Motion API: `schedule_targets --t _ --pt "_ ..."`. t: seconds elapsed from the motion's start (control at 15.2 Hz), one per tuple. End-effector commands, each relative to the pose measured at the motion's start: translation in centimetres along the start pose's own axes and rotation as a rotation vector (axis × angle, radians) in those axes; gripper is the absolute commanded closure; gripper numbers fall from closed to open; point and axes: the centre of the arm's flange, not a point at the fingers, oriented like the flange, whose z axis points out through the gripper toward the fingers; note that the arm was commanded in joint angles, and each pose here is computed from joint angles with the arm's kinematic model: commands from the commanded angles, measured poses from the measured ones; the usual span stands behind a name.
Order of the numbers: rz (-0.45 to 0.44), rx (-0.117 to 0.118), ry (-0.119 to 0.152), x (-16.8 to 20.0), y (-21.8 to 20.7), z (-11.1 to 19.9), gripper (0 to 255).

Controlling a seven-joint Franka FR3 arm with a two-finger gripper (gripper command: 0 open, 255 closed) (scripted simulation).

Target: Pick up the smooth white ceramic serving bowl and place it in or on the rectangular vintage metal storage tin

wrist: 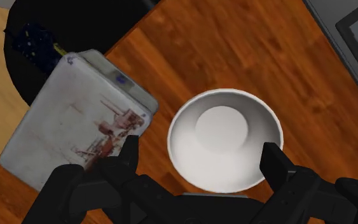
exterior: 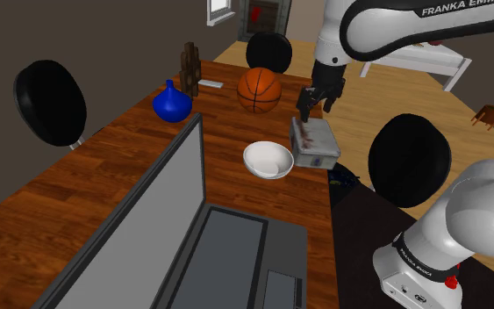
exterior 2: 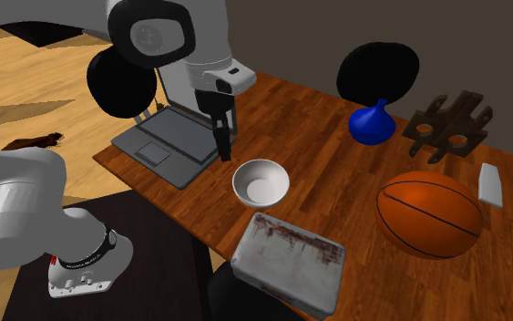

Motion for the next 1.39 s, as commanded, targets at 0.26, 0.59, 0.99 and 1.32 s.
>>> schedule_targets --t 0.26,0.59,0.99,1.32 --pt "-0.011 -0.004 -0.008 3.6 -4.8 5.3 0" --pt "-0.021 -0.007 -0.015 6.7 -8.9 9.6 0" --pt "-0.033 -0.012 -0.024 10.3 -13.9 14.7 0" --pt "-0.039 -0.014 -0.028 12.0 -16.4 18.3 0"
